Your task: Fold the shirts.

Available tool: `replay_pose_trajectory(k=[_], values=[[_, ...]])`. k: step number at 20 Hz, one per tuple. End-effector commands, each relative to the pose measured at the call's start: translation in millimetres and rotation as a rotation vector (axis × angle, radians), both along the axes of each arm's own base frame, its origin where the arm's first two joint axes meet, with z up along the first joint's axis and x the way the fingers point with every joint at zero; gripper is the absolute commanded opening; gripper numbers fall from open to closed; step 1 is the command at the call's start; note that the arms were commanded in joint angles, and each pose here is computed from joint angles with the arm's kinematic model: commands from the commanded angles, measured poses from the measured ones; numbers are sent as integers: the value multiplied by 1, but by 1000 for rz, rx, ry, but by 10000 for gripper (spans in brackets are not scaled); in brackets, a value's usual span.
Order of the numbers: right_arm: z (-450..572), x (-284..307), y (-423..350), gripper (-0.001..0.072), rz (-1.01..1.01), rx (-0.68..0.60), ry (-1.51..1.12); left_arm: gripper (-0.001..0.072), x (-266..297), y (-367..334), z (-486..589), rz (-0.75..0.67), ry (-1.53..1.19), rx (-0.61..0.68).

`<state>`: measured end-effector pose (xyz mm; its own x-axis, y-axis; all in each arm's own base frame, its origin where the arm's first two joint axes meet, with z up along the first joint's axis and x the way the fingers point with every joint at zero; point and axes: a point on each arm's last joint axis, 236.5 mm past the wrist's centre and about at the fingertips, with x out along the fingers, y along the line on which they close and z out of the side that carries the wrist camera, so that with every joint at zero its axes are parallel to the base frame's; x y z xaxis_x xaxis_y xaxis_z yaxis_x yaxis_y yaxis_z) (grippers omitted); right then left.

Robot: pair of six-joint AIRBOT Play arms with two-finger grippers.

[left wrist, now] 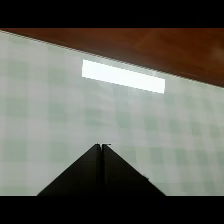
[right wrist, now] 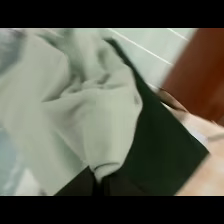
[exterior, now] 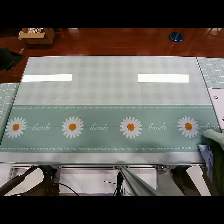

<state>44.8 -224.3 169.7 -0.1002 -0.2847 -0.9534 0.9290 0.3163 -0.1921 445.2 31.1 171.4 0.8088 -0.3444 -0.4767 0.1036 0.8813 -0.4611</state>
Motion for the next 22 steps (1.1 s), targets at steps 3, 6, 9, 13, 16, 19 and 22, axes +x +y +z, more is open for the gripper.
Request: replay_pose_trajectory(k=[3,6,9,13,16,19,22], values=[[-1,-92,11,27,-226,-41,259,34,25,34,-4,97,-70,85],[-7,-127,19,27,-291,-65,364,34,32,53,-12,147,-72,146],[-25,-143,26,27,-318,-44,399,34,36,61,-23,160,-53,169],[-51,-149,23,147,-301,-11,423,34,37,64,-37,155,-25,185],[-48,-145,-1,459,-241,-101,417,37,37,62,-39,147,-17,181],[-28,-51,-60,446,-12,-300,107,341,40,51,-45,120,-5,175],[21,132,-65,408,386,-397,-368,347,40,-3,-64,-22,49,152]])
